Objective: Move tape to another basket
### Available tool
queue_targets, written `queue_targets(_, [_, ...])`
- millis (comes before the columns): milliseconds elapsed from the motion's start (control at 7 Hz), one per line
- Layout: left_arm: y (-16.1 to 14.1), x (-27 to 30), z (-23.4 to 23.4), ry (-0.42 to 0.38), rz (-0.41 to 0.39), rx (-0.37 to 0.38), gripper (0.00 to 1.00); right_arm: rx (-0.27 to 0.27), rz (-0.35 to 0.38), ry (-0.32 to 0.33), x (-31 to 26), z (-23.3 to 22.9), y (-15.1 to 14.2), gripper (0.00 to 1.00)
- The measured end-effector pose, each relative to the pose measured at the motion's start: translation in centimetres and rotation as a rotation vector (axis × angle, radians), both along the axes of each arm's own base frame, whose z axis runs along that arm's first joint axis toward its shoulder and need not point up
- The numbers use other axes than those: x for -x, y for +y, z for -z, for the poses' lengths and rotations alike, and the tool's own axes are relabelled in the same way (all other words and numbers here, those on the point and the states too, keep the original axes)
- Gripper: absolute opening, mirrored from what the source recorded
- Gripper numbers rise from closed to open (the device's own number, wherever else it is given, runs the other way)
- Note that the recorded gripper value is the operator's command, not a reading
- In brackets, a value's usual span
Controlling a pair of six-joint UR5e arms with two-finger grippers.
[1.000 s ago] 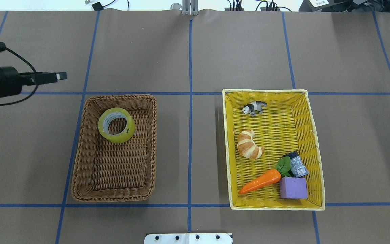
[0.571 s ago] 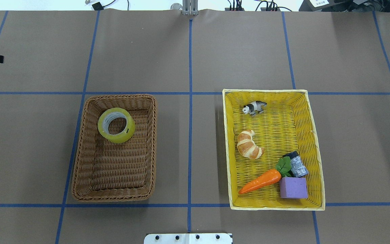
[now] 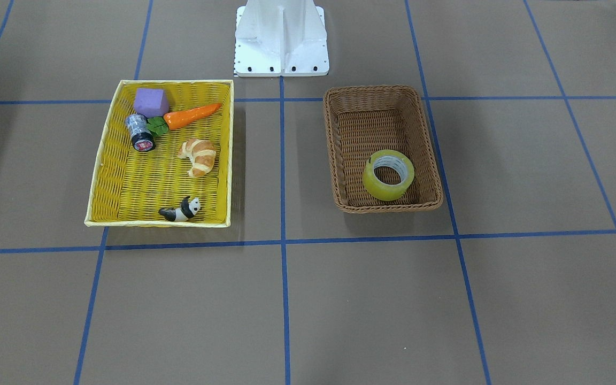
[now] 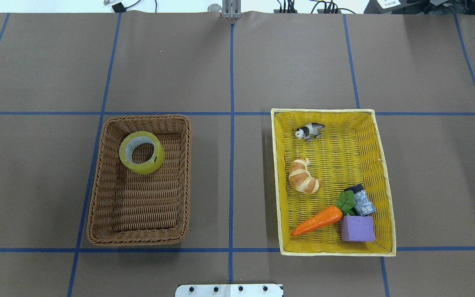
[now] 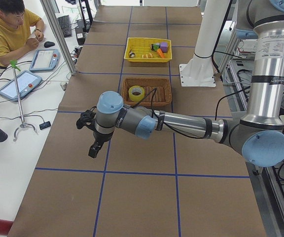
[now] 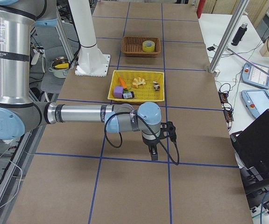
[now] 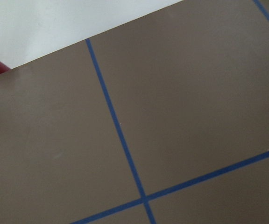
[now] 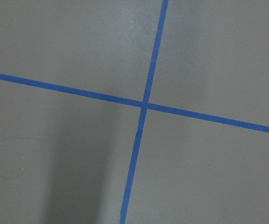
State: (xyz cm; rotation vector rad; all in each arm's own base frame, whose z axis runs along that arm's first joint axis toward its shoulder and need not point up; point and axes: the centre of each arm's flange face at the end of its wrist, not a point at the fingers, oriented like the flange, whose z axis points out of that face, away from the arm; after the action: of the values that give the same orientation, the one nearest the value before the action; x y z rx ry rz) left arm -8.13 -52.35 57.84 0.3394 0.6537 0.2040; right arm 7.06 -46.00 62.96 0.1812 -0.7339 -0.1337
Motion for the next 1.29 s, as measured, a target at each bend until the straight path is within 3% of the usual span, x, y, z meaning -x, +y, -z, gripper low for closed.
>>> queue_targets(286, [2.9, 1.4, -3.9, 0.0, 0.011, 0.138, 1.0, -0.002, 0.002, 0.001, 0.0, 0.0, -0.1, 1.0])
queue_targets(571, [5.7, 1.5, -7.4, 0.005, 0.012, 0.21, 1.0, 0.0, -0.001, -0.005, 0.0, 0.4, -0.5, 1.0])
queue_targets(1000, [6.9, 1.2, -8.5, 0.035, 0.01, 0.239, 0.99, 0.055, -0.012, -0.006, 0.1, 2.0, -1.9, 1.0])
queue_targets(1286, [7.0, 0.5, -8.0, 0.123, -0.005, 0.236, 0.99, 0.065, -0.007, -0.007, 0.2, 1.7, -1.8, 1.0])
